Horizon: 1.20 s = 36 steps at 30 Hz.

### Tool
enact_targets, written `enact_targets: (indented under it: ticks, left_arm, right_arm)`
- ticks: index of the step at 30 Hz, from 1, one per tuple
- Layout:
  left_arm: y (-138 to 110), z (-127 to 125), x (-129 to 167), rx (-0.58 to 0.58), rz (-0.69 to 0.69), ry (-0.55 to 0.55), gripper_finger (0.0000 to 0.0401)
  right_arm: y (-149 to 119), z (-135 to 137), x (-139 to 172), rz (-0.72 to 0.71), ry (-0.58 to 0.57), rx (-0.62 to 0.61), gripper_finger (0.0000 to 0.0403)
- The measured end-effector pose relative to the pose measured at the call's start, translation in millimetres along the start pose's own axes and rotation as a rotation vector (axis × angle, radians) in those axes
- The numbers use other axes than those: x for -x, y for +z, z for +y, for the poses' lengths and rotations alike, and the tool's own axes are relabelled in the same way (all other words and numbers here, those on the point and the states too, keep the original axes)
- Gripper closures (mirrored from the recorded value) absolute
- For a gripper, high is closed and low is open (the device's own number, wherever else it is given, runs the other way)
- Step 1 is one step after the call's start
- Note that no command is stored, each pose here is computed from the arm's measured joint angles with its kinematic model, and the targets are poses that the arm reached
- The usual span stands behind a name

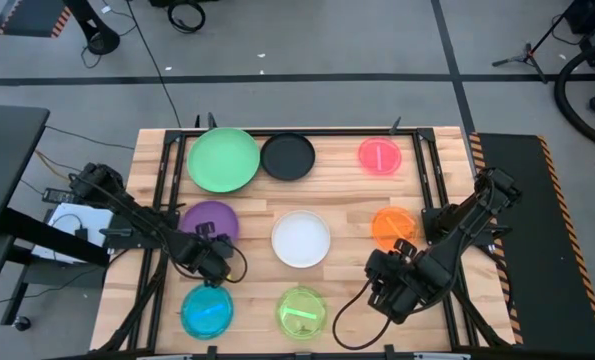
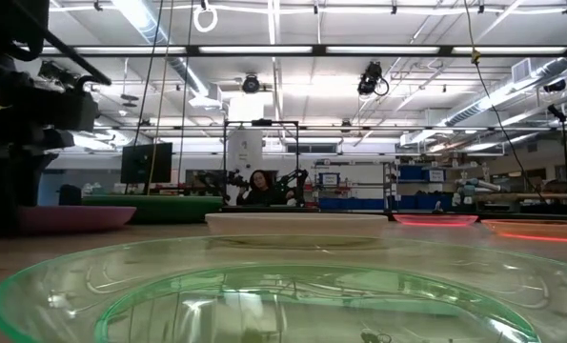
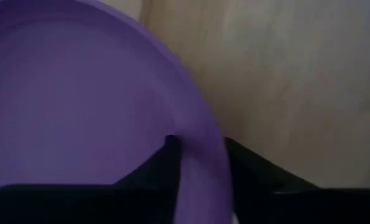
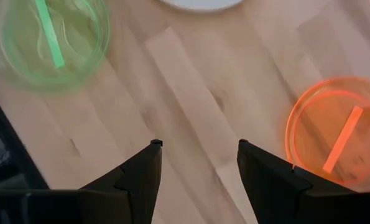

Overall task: Stack plastic plates
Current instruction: Stack the purple plate on top of the light green plate

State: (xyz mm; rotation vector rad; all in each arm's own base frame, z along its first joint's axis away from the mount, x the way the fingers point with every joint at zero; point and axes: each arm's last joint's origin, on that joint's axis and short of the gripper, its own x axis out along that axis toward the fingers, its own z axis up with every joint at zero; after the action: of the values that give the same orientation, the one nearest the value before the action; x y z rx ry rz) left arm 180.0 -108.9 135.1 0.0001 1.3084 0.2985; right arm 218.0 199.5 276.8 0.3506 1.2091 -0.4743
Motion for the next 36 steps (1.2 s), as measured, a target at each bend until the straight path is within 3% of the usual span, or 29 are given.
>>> enact_targets:
  ticks: [3,5,7,11,16,20,24,28,31,36]
  left_arm:
    - [2,1,6,-0.01,0.026,0.025,0.0362]
    - [4,2,13,-0.027,0.05,0.055,0.0386]
    - [8,2,22,-0.065,0.083,0.075,0.0385]
    - [26,4,45,-0.256,0.081,0.102,0.0386]
    - [60,25,66,-0.406,0.038,0.147,0.0388]
    - [81,66,73,-0.379,-0.002,0.162,0.0389]
    - [84,121,64,-0.293,-0.001,0.203,0.0389]
    - [80,169,47,-0.123,-0.052,0.241,0.0389]
    - [76,193,36,-0.094,-0.06,0.262,0.0386]
    - [70,211,22,-0.033,-0.107,0.11,0.0376]
  right_arm:
    - [1,-7,6,0.088,0.02,0.018,0.0186]
    - [2,-15,13,0.122,0.026,-0.004,0.0186]
    - [4,-25,23,0.117,0.035,-0.029,0.0186]
    - [9,-42,41,-0.016,0.054,-0.035,0.0186]
    - [23,-52,52,-0.223,0.059,0.107,0.0186]
    - [40,-52,45,-0.289,-0.008,0.31,0.0186]
    - [62,-50,24,-0.223,-0.058,0.43,0.0186]
    - [93,-54,-3,-0.154,-0.086,0.404,0.0187]
    - [119,-65,-19,-0.14,-0.095,0.391,0.0187]
    - [162,-91,-30,-0.21,-0.078,0.491,0.0187]
